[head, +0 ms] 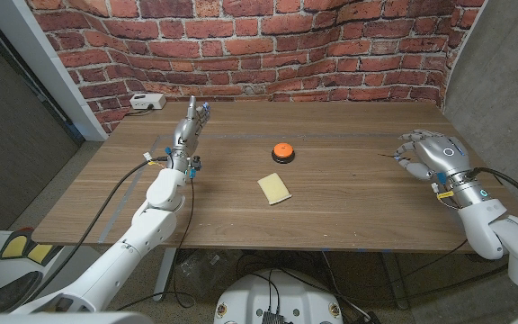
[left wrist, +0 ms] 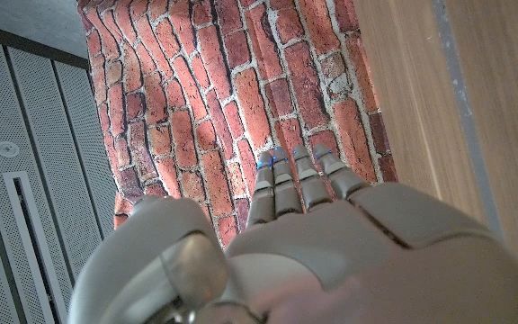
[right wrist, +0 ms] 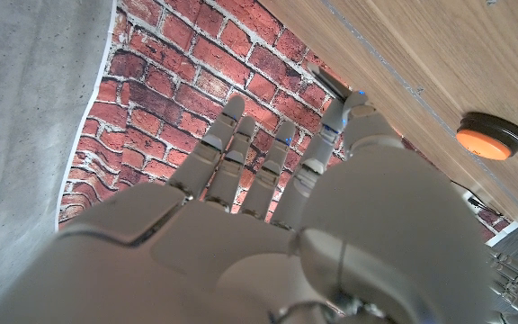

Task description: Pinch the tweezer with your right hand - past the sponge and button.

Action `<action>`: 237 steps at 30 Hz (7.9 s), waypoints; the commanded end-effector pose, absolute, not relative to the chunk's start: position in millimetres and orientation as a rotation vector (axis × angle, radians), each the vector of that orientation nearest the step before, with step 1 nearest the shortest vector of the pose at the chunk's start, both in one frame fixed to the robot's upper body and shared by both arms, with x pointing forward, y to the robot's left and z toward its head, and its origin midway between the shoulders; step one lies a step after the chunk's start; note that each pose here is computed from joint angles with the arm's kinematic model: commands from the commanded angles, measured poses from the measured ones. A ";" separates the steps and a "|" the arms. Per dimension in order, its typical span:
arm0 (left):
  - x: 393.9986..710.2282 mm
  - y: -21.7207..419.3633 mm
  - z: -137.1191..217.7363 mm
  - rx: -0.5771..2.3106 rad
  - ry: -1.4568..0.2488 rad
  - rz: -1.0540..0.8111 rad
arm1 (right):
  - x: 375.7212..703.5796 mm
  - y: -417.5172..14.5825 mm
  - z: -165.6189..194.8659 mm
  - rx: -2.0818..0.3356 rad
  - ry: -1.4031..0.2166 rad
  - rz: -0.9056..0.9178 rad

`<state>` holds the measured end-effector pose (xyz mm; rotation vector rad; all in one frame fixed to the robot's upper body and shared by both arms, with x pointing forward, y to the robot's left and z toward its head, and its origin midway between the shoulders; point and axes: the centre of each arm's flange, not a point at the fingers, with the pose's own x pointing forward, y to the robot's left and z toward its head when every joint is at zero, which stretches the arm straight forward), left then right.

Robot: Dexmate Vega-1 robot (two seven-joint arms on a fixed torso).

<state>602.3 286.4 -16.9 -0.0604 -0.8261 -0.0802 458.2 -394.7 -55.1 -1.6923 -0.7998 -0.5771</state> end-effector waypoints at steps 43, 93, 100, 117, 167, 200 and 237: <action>602.8 285.3 -17.4 -0.065 -0.825 -0.080 | 454.7 -395.3 -56.9 -1.699 -0.786 -0.587; 612.9 281.7 -17.6 -0.070 -0.804 -0.090 | 458.2 -403.5 -93.1 -1.644 -0.630 -0.526; 612.8 282.1 -17.7 -0.070 -0.801 -0.088 | 463.1 -405.1 -102.7 -1.617 -0.601 -0.525; 612.4 282.4 -12.4 -0.057 -0.803 -0.089 | 473.2 -410.8 -123.0 -1.587 -0.523 -0.527; 611.5 291.4 -24.1 -0.058 -0.776 -0.095 | 517.8 -379.3 -60.8 -0.962 -0.708 -0.343; 610.9 293.5 -21.7 -0.030 -0.762 -0.138 | 557.2 -352.4 -24.3 -0.513 -0.769 -0.087; 603.7 305.3 -9.2 -0.010 -0.763 -0.156 | 610.6 -338.3 -15.8 -0.091 -0.701 0.274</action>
